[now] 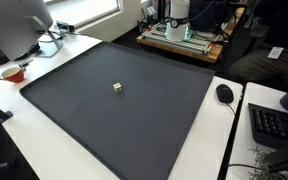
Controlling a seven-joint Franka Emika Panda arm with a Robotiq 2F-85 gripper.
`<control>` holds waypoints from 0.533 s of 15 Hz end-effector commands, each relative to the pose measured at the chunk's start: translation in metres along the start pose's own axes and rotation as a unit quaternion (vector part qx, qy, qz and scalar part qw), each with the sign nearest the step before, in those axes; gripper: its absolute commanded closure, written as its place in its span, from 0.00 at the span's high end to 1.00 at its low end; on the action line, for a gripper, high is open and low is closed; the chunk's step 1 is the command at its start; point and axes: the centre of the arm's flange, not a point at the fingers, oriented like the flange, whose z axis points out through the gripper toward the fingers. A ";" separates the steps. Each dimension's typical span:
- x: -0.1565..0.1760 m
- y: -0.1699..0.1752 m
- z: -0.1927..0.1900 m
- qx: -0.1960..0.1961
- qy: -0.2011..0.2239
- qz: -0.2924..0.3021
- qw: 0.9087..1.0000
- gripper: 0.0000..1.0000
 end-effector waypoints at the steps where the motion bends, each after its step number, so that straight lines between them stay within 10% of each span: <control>1: 0.037 -0.007 0.012 0.010 0.071 0.061 0.996 1.00; 8: 0.136 -0.025 0.066 -0.039 0.219 0.181 0.958 1.00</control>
